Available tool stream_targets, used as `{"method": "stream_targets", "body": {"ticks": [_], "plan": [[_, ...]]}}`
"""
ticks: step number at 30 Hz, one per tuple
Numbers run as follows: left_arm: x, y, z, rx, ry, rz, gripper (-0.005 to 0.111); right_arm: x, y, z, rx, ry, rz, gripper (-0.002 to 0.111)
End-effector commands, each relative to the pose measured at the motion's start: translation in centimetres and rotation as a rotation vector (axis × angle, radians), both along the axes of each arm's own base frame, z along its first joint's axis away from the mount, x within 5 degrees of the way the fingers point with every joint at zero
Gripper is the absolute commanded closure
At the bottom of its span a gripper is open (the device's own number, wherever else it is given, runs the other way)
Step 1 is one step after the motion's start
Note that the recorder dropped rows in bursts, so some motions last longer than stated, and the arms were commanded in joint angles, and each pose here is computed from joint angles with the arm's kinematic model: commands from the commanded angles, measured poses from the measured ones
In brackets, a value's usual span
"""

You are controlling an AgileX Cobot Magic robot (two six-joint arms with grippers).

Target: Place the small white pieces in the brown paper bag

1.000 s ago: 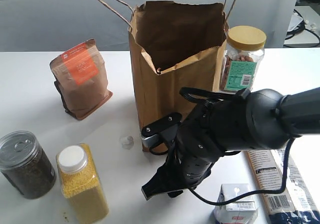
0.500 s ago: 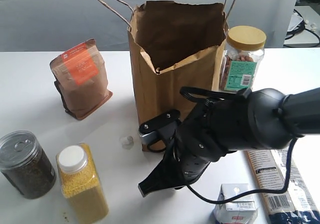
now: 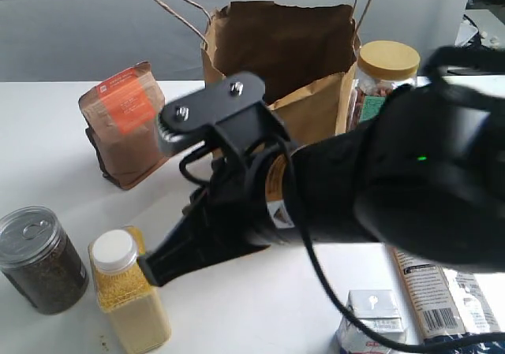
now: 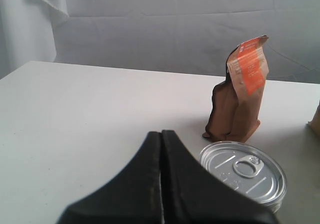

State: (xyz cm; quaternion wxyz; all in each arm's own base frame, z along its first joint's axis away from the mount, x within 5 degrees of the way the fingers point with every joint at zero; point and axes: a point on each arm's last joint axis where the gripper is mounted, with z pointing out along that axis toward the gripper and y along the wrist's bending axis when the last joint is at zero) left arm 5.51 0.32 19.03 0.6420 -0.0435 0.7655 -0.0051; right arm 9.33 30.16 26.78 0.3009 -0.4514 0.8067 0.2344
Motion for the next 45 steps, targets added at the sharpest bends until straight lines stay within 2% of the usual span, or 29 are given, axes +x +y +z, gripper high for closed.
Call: {"method": "stream_targets", "body": {"ticks": [1, 7, 11, 16, 22, 26, 30, 33, 40, 45], "plan": [[0.0, -0.1, -0.1, -0.011, -0.004, -0.006, 0.107, 1.0, -1.4, 4.3, 0.194, -0.135, -0.014, 0.108], [0.0, -0.1, -0.1, -0.011, -0.004, -0.006, 0.107, 5.2, -2.7, 7.4, 0.287, -0.302, -0.085, 0.108], [0.0, -0.1, -0.1, -0.011, -0.004, -0.006, 0.107, 7.6, -3.6, 8.9, 0.351, -0.355, -0.145, 0.108], [0.0, -0.1, -0.1, -0.011, -0.004, -0.006, 0.107, 11.2, -4.5, 8.9, 0.348, -0.371, -0.248, 0.108], [0.0, -0.1, -0.1, -0.011, -0.004, -0.006, 0.107, 14.0, -3.7, 7.0, 0.285, -0.349, -0.298, 0.108], [0.0, -0.1, -0.1, -0.011, -0.004, -0.006, 0.107, 14.3, -3.2, 6.1, 0.276, -0.321, -0.305, 0.093], [0.0, -0.1, -0.1, -0.011, -0.004, -0.006, 0.107, 14.3, -3.2, 6.1, 0.279, -0.314, -0.309, 0.066], [0.0, -0.1, -0.1, -0.011, -0.004, -0.006, 0.107, 14.3, -3.2, 6.1, 0.279, -0.314, -0.309, 0.055], [0.0, -0.1, -0.1, -0.011, -0.004, -0.006, 0.107, 13.7, -3.7, 7.4, 0.311, -0.333, -0.306, 0.055], [0.0, -0.1, -0.1, -0.011, -0.004, -0.006, 0.107, 10.3, -4.4, 10.5, 0.378, -0.312, -0.298, 0.061]]}}
